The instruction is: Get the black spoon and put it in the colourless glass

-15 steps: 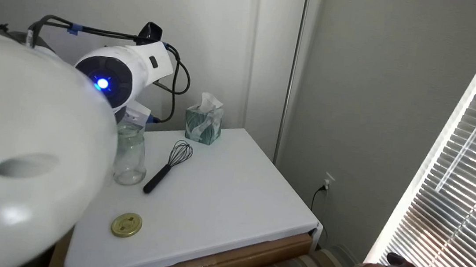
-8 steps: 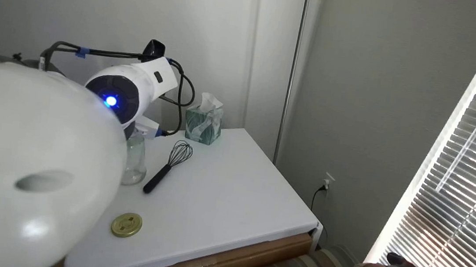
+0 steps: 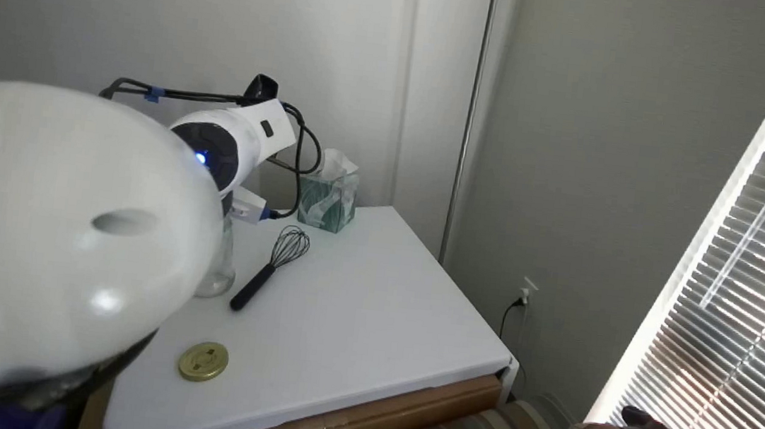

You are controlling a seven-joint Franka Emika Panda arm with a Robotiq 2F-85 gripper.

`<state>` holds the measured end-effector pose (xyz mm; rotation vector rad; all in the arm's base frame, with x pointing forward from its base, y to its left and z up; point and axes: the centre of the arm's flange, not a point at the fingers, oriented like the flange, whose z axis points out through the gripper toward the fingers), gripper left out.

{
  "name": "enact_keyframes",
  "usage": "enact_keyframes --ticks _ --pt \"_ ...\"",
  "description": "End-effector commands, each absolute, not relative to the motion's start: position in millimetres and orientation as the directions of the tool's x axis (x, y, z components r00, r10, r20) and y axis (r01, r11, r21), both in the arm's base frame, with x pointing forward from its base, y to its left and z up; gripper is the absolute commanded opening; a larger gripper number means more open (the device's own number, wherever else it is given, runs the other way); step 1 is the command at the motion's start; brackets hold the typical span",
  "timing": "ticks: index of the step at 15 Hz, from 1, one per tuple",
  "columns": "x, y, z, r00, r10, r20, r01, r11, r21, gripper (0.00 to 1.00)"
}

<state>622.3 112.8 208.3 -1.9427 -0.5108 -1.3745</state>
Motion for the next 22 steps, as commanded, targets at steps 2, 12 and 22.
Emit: enact_keyframes --ticks 2,12,22 --pt "590 151 167 0.362 -0.072 0.929 0.644 -0.701 -0.306 0.03" --pt "575 135 149 0.383 -0.034 0.923 0.64 -0.711 -0.291 0.03" --pt "564 127 129 0.402 0.007 0.916 0.642 -0.715 -0.277 0.03"
